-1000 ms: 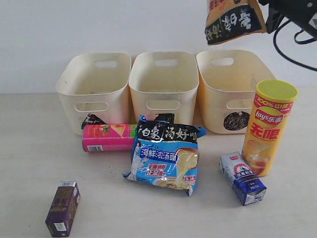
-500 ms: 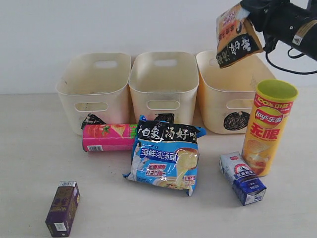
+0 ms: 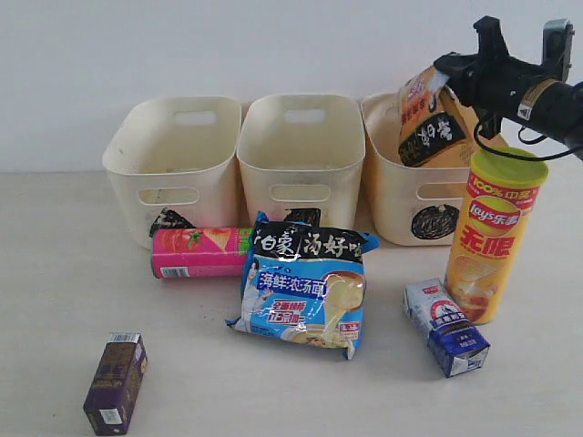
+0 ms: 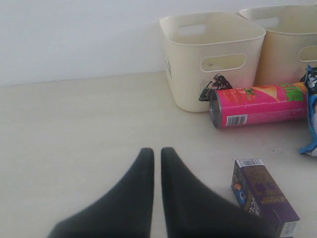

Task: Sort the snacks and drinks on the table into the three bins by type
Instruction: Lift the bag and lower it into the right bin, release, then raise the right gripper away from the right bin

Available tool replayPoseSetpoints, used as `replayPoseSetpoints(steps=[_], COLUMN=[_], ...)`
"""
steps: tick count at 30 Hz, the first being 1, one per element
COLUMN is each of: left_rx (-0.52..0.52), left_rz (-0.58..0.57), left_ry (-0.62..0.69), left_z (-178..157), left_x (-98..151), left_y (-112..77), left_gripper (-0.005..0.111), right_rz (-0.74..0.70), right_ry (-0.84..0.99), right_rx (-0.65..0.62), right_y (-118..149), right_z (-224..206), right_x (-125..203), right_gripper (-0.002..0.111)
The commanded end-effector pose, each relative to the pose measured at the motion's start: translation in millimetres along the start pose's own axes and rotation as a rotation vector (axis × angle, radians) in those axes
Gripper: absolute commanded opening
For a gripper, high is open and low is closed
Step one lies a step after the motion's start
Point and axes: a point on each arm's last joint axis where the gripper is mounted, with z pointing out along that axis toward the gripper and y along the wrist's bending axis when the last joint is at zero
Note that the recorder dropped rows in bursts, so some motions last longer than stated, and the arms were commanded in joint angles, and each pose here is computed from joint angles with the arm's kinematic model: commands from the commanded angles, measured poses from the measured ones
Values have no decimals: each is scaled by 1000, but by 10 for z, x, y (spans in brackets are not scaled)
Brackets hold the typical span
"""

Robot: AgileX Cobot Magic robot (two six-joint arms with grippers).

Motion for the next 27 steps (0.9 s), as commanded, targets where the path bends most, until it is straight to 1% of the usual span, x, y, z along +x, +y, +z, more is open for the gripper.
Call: replayPoseSetpoints(steps=[1,3,4,5,6,7,8,9,10,11,14,15,16,17,18,19,21,22,23,24,27], left_rx=[-4,-4,-4,-4,-4,-4,-4,-4,-4,-4,-4,-4,-4,-4,-4,-4,-4,-4,-4,-4,-4], left_rz=[-6,-6,-6,-6,-6,-6,-6,-6,-6,-6,-6,-6,-6,-6,-6,-6,-6,-6,-6,-6,-6], left_ry=[-8,-8,-8,-8,-8,-8,-8,-8,-8,-8,-8,-8,-8,-8,-8,-8,-8,-8,-8,-8,-8], left_z=[-3,-3,-3,-3,-3,-3,-3,-3,-3,-3,-3,-3,-3,-3,-3,-3,-3,-3,-3,-3,-3], left_x=[-6,-6,-6,-6,-6,-6,-6,-6,-6,-6,-6,-6,-6,-6,-6,-6,-6,-6,-6,-6,-6], left_y=[2,2,2,2,2,2,2,2,2,2,2,2,2,2,2,2,2,2,2,2,2], left_gripper=[4,4,4,4,4,4,4,4,4,4,4,4,4,4,4,4,4,4,4,4,4], right_rz=[-48,-68,-81,-92,-94,-108,-161,-185,-260,-294,-420,-501,-531,-616,-678,-739,-860,-893,-918,-896,-900], right_ry=[-9,-9,-9,-9,-9,-7,-4,-4,7,12,34,48,51,69,86,109,173,203,224,218,199], right_rx=[-14,-15,-15,-15,-15,-16,-24,-34,-39,-31,48,104,124,151,160,169,193,209,233,239,228], right_y=[51,52,52,52,52,64,120,166,264,306,443,524,561,670,756,844,1008,1070,1122,1199,1369], right_z=[-10,-10,-10,-10,-10,-12,-20,-24,-41,-51,-100,-139,-157,-202,-237,-276,-367,-410,-453,-488,-609], right_x=[-57,-56,-56,-56,-56,-57,-66,-76,-86,-93,-131,-156,-170,-187,-194,-195,-183,-175,-176,-183,-145], right_gripper=[42,67,76,82,83,82,78,77,77,77,77,77,76,70,60,46,13,0,0,0,0])
